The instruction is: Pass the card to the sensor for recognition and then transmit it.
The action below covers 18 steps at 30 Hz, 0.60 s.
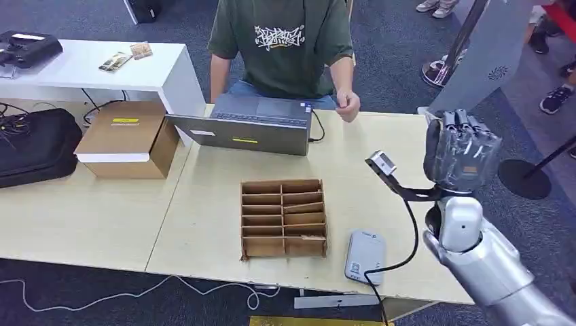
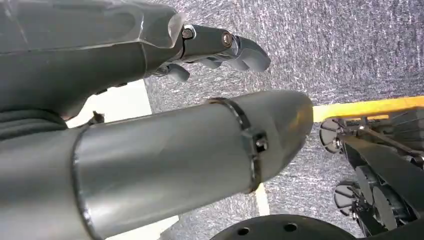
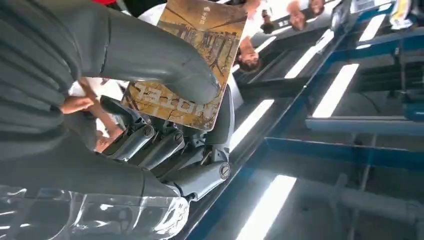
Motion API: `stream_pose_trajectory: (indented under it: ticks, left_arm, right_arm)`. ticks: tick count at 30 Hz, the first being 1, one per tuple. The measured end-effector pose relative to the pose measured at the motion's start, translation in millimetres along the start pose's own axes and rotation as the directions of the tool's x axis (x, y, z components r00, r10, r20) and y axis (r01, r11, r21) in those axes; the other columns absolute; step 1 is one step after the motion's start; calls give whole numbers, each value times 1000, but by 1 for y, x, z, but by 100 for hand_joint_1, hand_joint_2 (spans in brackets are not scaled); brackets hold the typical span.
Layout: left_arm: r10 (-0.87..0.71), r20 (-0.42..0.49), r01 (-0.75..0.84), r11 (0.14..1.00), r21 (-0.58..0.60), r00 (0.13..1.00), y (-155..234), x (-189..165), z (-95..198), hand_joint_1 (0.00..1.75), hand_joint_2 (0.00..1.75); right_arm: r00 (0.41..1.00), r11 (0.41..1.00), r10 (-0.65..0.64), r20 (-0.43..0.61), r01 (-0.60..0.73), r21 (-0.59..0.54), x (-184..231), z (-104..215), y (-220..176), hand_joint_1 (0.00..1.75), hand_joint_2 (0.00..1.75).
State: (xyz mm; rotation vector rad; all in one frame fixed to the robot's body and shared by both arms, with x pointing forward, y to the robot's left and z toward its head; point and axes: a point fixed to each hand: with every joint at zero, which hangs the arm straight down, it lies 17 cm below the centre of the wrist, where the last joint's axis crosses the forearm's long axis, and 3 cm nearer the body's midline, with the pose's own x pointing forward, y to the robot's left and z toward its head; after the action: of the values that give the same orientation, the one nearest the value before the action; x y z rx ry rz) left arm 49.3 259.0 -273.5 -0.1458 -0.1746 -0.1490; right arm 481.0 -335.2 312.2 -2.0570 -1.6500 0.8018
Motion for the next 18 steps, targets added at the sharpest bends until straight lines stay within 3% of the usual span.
stream_pose_trajectory:
  ticks: [18]
  left_arm:
    - [-43, -11, 43, 999, -7, 999, 3, 1, 0, 0, 0]
  right_arm:
    - [986, 998, -43, 160, 34, 58, 131, -40, 33, 175, 175]
